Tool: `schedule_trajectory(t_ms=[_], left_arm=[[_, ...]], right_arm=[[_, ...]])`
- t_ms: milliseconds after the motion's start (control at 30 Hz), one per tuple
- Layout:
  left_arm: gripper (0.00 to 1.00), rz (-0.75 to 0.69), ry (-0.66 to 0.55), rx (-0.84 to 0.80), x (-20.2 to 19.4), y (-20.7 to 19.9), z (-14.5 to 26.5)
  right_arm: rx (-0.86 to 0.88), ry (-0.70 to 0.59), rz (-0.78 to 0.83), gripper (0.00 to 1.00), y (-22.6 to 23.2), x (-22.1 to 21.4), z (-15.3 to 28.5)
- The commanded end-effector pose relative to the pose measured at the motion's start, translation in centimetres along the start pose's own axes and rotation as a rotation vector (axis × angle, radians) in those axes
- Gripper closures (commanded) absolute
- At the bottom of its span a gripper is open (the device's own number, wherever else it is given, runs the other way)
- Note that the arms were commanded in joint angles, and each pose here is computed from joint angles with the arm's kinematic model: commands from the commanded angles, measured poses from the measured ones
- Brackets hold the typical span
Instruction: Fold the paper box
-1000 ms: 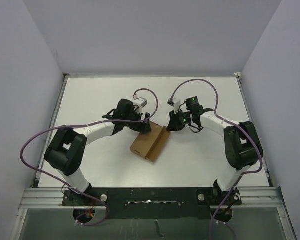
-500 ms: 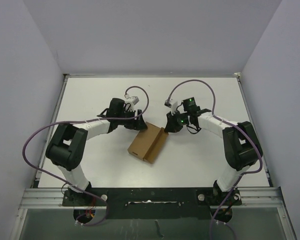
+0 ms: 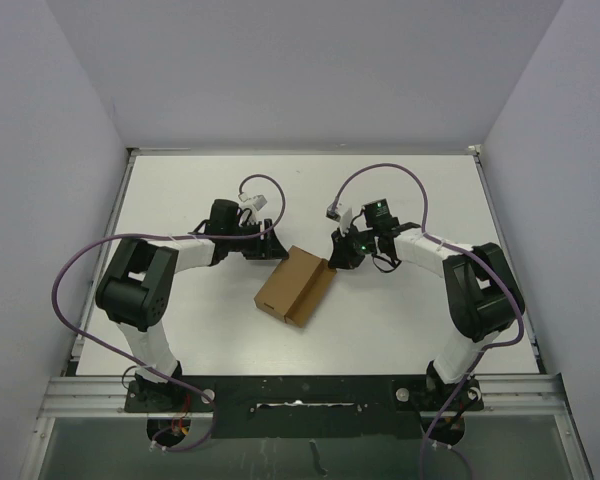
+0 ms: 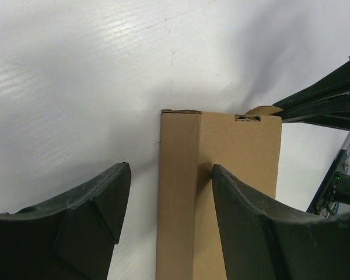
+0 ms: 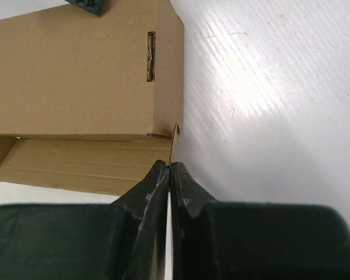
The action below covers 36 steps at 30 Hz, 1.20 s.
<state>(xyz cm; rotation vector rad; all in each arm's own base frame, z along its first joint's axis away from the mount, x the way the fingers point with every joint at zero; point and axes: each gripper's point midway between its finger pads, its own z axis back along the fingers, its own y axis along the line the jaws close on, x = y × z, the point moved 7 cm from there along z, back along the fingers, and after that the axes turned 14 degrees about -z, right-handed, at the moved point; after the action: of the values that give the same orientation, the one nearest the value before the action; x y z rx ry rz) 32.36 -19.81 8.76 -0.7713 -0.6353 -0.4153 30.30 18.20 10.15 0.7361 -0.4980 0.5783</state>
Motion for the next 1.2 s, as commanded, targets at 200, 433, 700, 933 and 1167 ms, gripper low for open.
schedule_trajectory(t_ms=[200,433,700,933,1167], left_arm=[[0.36,-0.040,-0.084,-0.103,2.0,-1.6,1.0],[0.36,-0.012,-0.033,-0.112,1.2,-1.0,0.2],[0.54,0.015,0.015,-0.102,0.2,-0.2,-0.6],[0.67,0.033,0.034,-0.102,-0.2,0.3,-0.9],[0.71,0.062,0.029,-0.074,-0.3,1.1,-0.4]], right_arm=[[0.008,-0.058,0.077,1.00,0.4,1.3,0.2],[0.012,-0.062,0.078,1.00,0.5,1.5,0.3],[0.024,-0.071,0.109,1.00,0.5,1.4,0.3],[0.025,-0.073,0.112,1.00,0.4,1.3,0.2],[0.030,-0.070,0.077,1.00,-0.1,0.8,0.5]])
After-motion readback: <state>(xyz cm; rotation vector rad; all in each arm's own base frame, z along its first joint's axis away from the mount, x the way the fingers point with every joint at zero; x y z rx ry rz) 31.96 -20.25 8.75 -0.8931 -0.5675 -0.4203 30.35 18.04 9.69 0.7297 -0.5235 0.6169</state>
